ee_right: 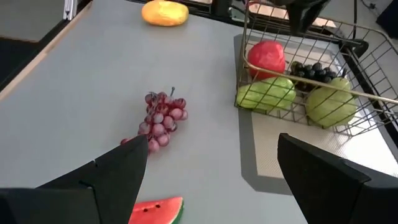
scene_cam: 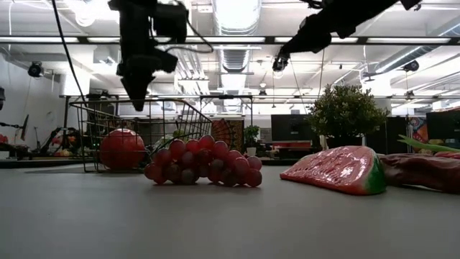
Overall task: Build produce basket
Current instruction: Put the apple into the wire basket
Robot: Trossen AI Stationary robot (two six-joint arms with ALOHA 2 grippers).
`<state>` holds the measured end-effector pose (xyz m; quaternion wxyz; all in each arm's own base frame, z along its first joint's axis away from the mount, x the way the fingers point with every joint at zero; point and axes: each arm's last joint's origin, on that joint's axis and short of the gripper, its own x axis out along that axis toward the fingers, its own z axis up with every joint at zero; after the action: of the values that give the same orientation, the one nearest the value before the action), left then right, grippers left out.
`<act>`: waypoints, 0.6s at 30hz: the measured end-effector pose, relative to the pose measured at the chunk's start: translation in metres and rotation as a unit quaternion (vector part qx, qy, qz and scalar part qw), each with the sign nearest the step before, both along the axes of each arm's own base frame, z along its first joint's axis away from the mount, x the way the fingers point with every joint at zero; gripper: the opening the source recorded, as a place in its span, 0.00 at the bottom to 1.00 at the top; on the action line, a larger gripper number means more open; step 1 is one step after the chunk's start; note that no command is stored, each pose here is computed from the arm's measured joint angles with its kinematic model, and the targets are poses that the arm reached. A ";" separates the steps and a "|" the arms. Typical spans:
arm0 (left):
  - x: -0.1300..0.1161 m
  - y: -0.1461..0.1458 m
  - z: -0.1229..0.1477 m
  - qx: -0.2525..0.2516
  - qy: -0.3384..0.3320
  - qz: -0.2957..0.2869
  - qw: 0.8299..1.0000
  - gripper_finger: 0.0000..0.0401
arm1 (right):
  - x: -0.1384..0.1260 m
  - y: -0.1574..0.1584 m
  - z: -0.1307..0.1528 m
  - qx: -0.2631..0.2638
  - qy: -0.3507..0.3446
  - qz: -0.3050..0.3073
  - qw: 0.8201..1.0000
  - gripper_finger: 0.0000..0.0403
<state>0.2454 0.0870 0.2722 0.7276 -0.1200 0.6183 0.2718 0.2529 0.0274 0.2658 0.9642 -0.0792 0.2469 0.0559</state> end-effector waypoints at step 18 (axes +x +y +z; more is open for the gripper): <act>-0.009 0.013 -0.035 -0.013 0.017 0.027 0.999 0.00 | -0.005 -0.001 -0.030 -0.010 -0.036 0.008 0.999 0.84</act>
<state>0.2361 0.0998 0.2372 0.7075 -0.1418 0.6307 0.2855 0.2476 0.0268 0.2354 0.9711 -0.0925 0.2122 0.0587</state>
